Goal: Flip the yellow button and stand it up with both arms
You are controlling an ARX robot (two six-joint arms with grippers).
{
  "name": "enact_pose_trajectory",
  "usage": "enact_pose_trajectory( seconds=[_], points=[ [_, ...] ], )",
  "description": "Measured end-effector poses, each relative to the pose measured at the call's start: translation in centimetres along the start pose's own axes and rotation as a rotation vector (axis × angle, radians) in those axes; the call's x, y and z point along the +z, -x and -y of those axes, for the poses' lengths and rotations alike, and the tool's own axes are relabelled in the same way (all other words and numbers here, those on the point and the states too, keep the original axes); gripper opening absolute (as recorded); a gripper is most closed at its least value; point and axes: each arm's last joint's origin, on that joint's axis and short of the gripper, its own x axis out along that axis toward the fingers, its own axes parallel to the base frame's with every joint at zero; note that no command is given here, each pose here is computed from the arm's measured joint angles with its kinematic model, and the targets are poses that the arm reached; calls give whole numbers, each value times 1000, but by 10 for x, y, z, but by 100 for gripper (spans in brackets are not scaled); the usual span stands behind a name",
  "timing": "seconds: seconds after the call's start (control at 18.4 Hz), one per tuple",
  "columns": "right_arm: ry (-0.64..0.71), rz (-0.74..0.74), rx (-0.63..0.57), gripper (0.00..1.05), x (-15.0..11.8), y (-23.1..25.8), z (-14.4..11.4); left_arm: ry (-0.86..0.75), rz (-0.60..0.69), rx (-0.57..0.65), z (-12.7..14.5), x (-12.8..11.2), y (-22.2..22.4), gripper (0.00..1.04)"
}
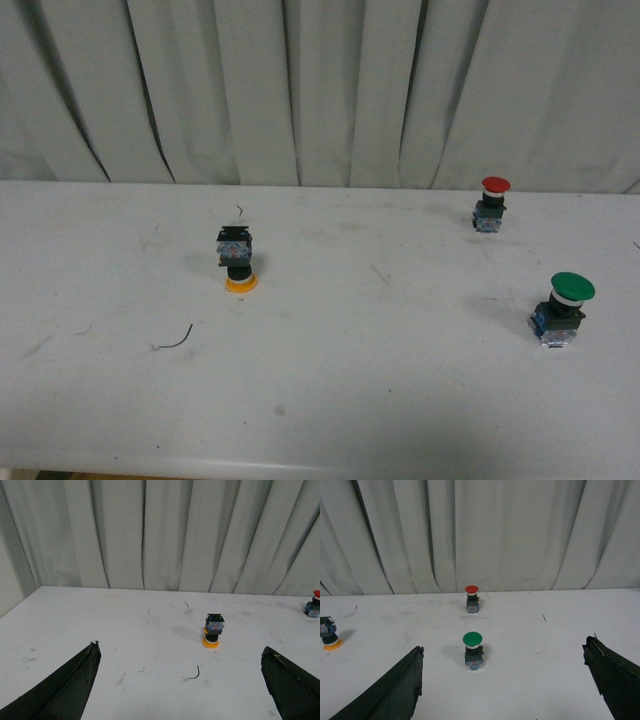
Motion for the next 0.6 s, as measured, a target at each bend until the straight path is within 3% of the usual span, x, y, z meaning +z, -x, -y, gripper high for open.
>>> enact_pose_trajectory(
  seconds=[0.6],
  points=[
    [0, 0, 0, 98, 0, 0, 0, 0, 0, 0, 0, 0, 0, 98]
  ],
)
